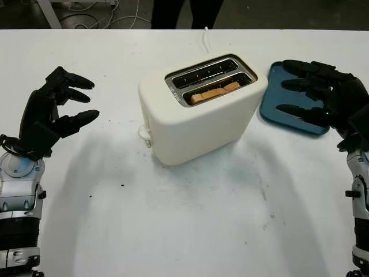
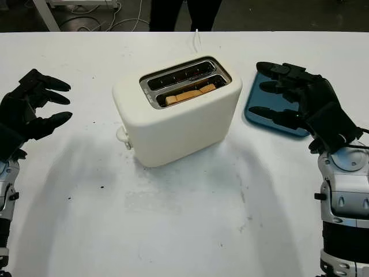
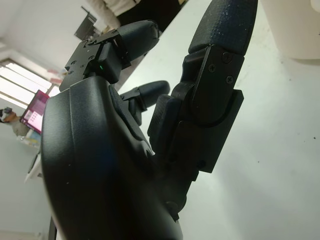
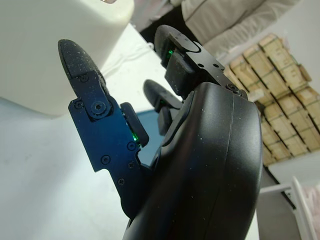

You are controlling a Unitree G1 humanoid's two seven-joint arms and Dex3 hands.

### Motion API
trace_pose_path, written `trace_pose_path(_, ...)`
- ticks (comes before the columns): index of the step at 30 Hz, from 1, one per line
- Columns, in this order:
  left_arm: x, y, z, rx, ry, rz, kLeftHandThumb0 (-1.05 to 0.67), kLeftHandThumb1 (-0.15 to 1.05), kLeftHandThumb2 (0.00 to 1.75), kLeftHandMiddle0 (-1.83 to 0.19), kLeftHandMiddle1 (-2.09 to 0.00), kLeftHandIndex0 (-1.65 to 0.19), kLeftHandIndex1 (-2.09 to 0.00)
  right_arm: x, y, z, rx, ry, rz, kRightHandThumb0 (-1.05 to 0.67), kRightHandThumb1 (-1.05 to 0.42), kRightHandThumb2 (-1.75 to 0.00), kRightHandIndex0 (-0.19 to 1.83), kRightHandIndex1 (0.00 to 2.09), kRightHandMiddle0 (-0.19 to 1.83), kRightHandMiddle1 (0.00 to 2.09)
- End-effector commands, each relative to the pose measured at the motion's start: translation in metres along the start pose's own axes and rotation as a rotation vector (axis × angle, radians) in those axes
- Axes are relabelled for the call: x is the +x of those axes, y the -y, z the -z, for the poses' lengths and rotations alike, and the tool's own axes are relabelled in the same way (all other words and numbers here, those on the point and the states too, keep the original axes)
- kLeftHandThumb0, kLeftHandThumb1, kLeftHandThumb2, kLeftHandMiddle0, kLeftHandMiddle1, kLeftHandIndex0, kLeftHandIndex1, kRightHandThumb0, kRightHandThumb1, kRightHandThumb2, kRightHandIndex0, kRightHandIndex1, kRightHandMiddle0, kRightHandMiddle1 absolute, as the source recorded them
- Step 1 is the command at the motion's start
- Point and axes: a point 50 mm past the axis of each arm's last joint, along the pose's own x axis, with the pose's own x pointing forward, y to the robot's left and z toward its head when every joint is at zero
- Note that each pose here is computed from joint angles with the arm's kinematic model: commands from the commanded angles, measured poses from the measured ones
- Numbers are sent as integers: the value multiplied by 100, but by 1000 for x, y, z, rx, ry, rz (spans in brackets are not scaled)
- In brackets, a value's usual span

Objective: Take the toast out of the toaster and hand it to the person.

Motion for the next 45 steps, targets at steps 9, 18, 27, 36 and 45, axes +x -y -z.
trace_pose_path(9, -3, -2, 1, 18, 2, -14, -105, 87, 0, -15, -153, -21, -135, -2, 0, -2, 13, 13, 15, -48, -70, 0, 30, 75, 64, 0)
trace_pose_path(18, -3, -2, 2, 21, 7, -39, -105, 87, 0, -20, -152, -24, -134, -2, 0, -3, 39, 14, 24, -43, -71, 0, 30, 75, 64, 0)
trace_pose_path(27, -3, -3, 2, -17, 44, -125, -105, 91, 1, -44, -135, -39, -122, -1, -1, -4, 27, 19, 29, -44, -71, 0, 30, 76, 64, 0)
trace_pose_path(36, -2, -2, 1, -25, 48, -116, -105, 91, 0, -47, -131, -42, -119, 0, -1, -5, 25, 21, 33, -46, -71, 0, 32, 77, 66, 1)
trace_pose_path(45, -2, -3, 1, -13, 49, -114, -105, 92, 1, -49, -129, -44, -116, 0, -1, -5, 3, 28, 56, -47, -72, 0, 38, 79, 69, 3)
